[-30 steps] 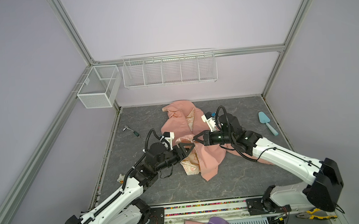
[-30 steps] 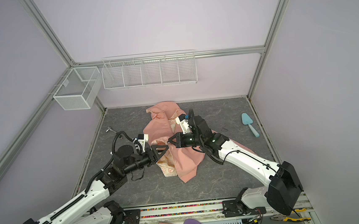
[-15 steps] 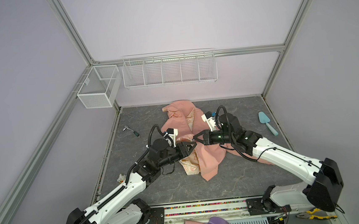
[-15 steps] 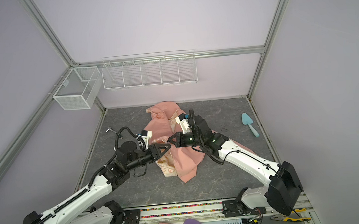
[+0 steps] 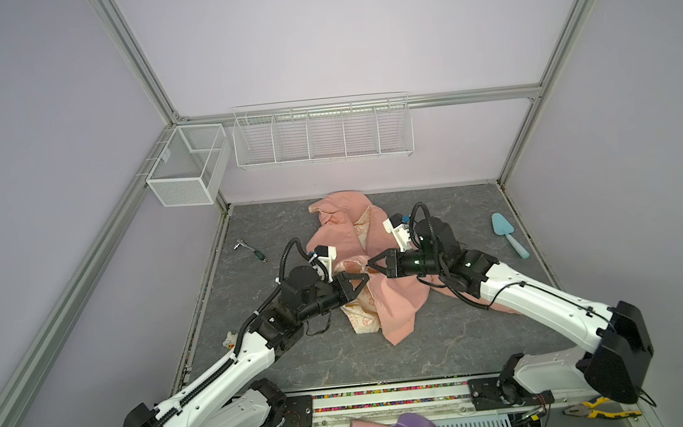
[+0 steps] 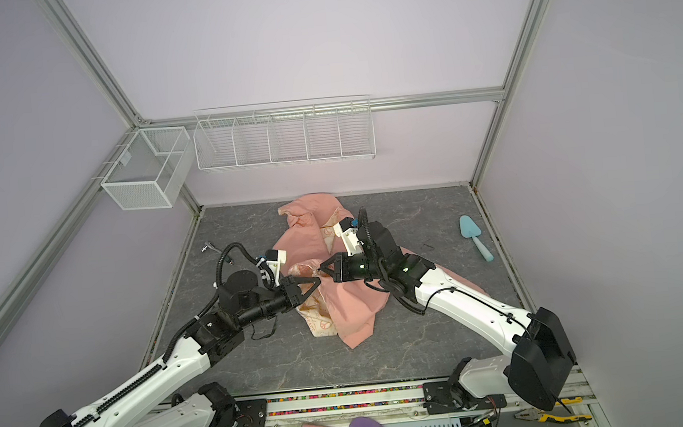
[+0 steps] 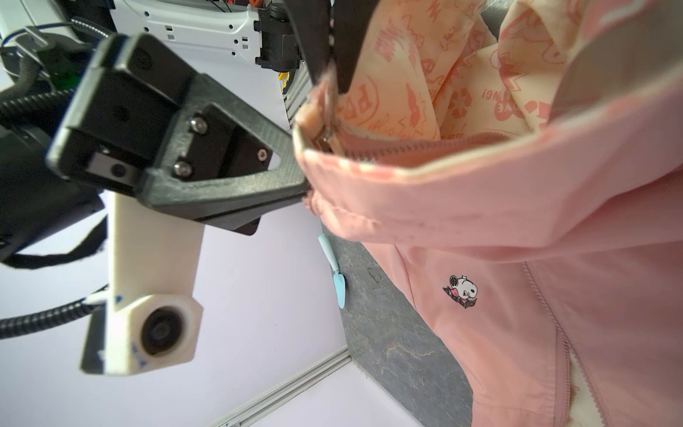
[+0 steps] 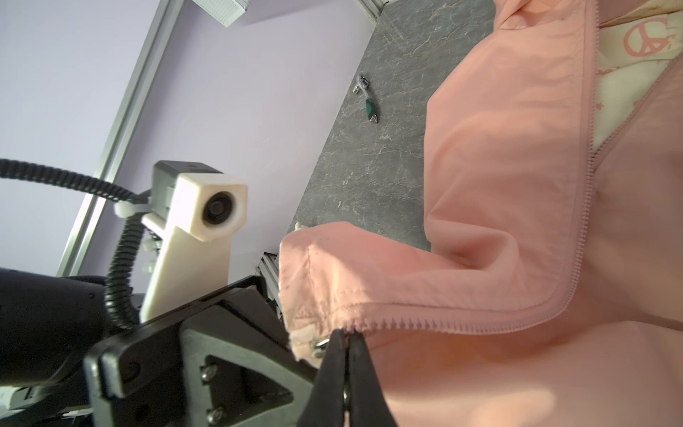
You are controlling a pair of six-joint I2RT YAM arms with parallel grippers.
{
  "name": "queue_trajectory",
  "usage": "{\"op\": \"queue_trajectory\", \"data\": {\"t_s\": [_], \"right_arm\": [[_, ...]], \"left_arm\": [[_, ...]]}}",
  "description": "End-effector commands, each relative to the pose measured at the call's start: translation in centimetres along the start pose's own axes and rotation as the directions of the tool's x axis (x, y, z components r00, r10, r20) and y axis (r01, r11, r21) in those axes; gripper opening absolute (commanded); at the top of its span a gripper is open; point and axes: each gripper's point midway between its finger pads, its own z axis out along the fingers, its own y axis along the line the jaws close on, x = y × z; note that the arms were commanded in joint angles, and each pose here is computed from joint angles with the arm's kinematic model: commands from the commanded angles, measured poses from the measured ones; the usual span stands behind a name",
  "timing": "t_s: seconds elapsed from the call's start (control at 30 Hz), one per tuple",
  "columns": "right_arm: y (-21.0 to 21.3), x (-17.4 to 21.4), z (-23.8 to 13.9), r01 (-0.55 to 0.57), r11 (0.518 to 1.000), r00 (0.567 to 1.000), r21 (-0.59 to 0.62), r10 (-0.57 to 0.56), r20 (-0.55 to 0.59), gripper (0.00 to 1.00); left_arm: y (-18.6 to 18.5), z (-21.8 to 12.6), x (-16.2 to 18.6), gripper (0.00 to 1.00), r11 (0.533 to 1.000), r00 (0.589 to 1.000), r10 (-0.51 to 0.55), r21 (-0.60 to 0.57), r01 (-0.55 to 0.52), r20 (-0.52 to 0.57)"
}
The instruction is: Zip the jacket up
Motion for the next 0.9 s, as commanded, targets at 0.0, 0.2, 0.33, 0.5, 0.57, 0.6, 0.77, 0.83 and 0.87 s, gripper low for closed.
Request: {"op": "queue_trajectory", "data": {"t_s": [0.0, 0.2, 0.33, 0.5, 0.57, 0.6, 0.77, 0.83, 0.87], "right_arm": [[-1.7, -0.8, -1.0, 0.033, 0.994, 0.997, 0.102, -0.039, 0.062, 0.06], [-2.8, -1.0, -0.7, 0.027, 0.989, 0.996, 0.148, -0.039, 0.079, 0.06], [-3.4, -1.2, -0.8, 0.017, 0.983, 0.995, 0.182, -0.034, 0.090, 0.06], [-3.7, -1.0, -0.8, 0.014, 0.981, 0.996, 0.192, -0.031, 0.085, 0.06], [-3.1, -0.8, -0.6, 0.022, 0.985, 0.997, 0.170, -0.035, 0.075, 0.06], [-2.7, -0.6, -0.4, 0.030, 0.988, 0.997, 0.153, -0.040, 0.067, 0.06], [-0.5, 0.1, 0.2, 0.075, 0.991, 0.996, 0.113, -0.080, 0.041, 0.06], [-0.1, 0.2, 0.3, 0.079, 0.991, 0.996, 0.106, -0.084, 0.040, 0.06], [-0.1, 0.3, 0.4, 0.079, 0.991, 0.996, 0.105, -0.083, 0.038, 0.06]], "left_arm": [[-1.3, -1.2, -0.8, 0.00, 0.998, 0.998, 0.040, 0.037, -0.042, 0.056], [-1.9, -2.0, -0.7, 0.00, 0.997, 0.997, 0.046, 0.056, -0.049, 0.061], [-1.8, -2.2, -0.3, 0.00, 0.997, 0.998, 0.044, 0.059, -0.047, 0.050], [-1.4, -2.8, -0.4, 0.00, 0.998, 0.997, 0.035, 0.048, -0.039, 0.071], [-1.2, -2.8, -0.4, 0.00, 0.999, 0.997, 0.028, 0.044, -0.031, 0.074], [-1.2, -2.8, -0.5, 0.00, 0.999, 0.997, 0.023, 0.043, -0.026, 0.075], [-1.2, -2.2, -1.0, 0.29, 0.998, 0.997, -0.018, 0.055, 0.014, 0.075], [-1.4, -2.2, -1.1, 0.42, 0.998, 0.996, -0.028, 0.064, 0.023, 0.079], [-1.3, -2.2, -1.2, 0.48, 0.998, 0.996, -0.033, 0.062, 0.028, 0.082]]}}
